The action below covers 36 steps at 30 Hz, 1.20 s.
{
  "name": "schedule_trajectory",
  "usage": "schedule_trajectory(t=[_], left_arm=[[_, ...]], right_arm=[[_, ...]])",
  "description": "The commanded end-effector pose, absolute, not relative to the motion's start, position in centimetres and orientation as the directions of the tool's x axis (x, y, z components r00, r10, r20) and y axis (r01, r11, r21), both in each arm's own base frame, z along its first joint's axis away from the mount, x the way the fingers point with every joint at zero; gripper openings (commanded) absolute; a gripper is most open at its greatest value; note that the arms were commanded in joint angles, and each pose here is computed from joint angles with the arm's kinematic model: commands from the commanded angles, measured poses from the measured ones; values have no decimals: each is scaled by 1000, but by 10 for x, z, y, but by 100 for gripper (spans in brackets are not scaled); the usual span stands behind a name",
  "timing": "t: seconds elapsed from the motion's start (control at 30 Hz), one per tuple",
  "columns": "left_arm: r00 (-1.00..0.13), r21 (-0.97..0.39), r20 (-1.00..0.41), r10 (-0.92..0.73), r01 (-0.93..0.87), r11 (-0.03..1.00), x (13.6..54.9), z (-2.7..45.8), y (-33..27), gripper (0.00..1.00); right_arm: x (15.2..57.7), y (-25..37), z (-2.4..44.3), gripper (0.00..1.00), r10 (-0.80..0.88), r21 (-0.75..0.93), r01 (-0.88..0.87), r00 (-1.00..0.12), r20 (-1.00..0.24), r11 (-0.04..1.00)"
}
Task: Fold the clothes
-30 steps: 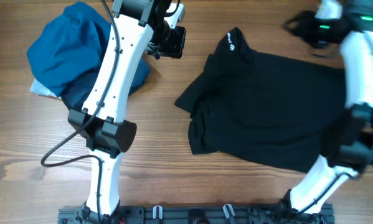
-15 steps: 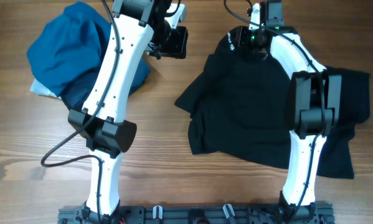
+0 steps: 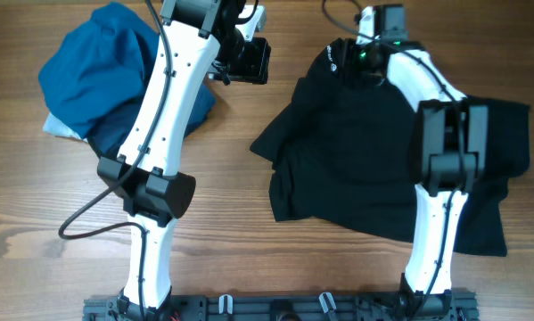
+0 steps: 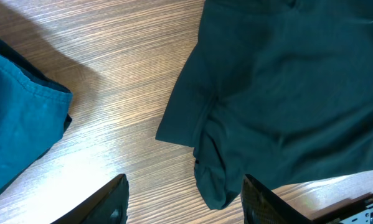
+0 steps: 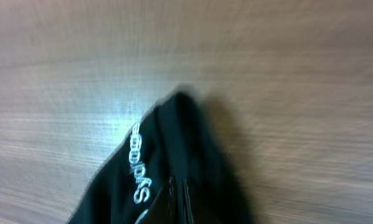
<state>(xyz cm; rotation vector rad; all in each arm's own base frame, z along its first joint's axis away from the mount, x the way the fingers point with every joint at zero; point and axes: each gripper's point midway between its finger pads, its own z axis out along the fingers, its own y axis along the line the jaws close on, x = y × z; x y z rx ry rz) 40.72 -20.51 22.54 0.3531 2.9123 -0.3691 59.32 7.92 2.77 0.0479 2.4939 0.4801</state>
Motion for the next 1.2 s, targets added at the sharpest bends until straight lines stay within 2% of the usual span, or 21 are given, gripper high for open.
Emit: schedule_trajectory(t=[0.0,0.1,0.2,0.33,0.5,0.53,0.77,0.83,0.87,1.1,1.13,1.17], left_arm=[[-952,-219,-227,205,255,942,406,233,-203,58],[-952,-219,-227,205,255,942,406,233,-203,59],[-952,-219,-227,205,255,942,406,233,-203,58],[-952,-219,-227,205,255,942,406,233,-203,60],[-952,-219,-227,205,255,942,406,233,-203,61],[-952,-219,-226,205,255,942,406,233,-203,61],[-952,-220,-226,205,255,942,406,233,-203,61],[-952,-219,-227,205,255,942,406,233,-203,61],[-952,-219,-227,205,255,942,406,233,-203,61],[-952,-219,-227,205,255,942,406,233,-203,62],[-952,-219,-227,205,255,942,406,233,-203,62],[-952,-219,-227,205,255,942,406,233,-203,62]], right_arm=[[622,40,158,4,185,324,-112,-629,-755,939],[624,28,168,4,197,321,-102,-605,-771,942],[617,31,151,6,200,348,-101,-657,-726,932],[594,79,143,23,98,417,-280,-719,-688,865],[588,96,93,30,77,312,-157,-778,-624,937],[588,98,86,34,76,301,-146,-784,-617,942],[583,101,26,40,96,302,-83,-842,-532,950],[578,92,12,45,99,272,-48,-860,-501,961],[576,86,8,52,99,241,-26,-865,-492,970],[562,81,-6,51,71,206,-23,-897,-436,978],[560,81,-12,47,70,206,-21,-901,-427,978],[559,80,-16,40,71,202,-17,-905,-420,979]])
